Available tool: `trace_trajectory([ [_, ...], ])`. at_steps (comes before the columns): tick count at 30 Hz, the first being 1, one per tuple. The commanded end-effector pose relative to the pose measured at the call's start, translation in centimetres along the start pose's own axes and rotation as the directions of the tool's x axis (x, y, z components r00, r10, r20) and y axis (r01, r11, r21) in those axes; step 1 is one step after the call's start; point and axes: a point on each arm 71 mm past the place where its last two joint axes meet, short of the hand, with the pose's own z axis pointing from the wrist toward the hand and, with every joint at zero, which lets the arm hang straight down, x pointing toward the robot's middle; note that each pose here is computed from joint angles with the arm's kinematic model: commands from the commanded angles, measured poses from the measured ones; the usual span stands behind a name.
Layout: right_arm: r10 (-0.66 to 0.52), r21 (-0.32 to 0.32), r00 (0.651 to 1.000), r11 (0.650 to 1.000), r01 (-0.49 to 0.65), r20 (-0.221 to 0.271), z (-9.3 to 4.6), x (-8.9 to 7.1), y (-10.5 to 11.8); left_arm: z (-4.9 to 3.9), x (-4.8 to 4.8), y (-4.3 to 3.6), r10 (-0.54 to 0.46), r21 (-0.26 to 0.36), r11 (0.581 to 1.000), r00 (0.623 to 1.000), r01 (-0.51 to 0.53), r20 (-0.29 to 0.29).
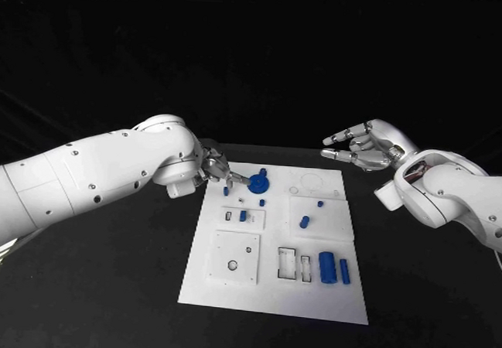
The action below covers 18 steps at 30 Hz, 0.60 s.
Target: Assemble the parts on the task board
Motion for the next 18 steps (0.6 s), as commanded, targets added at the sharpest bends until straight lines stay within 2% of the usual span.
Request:
trace_trajectory([
  [1,0.003,-0.010,1.000,1.000,-0.003,-0.014,0.0,0.2,0.0,0.23,-0.50,-0.02,0.049,0.010,0.999,0.997,-0.049,-0.067],
  [4,0.003,-0.009,1.000,1.000,-0.004,-0.015,0.1,0.3,0.0,0.98,-1.86,0.20,0.085,-0.022,0.996,0.996,-0.086,-0.027],
  [7,0.004,-0.010,1.000,1.000,-0.005,-0.017,0.2,0.4,0.0,1.84,-2.44,0.31,0.116,-0.048,0.992,0.993,-0.116,-0.004],
  [11,0.006,-0.010,1.000,1.000,-0.006,-0.020,0.2,0.5,0.0,3.01,-2.44,0.50,0.151,-0.078,0.986,0.988,-0.151,0.000],
  [18,0.007,-0.011,1.000,1.000,-0.007,-0.023,0.3,0.6,-0.1,4.44,-1.85,0.99,0.177,-0.110,0.978,0.984,-0.177,-0.003],
])
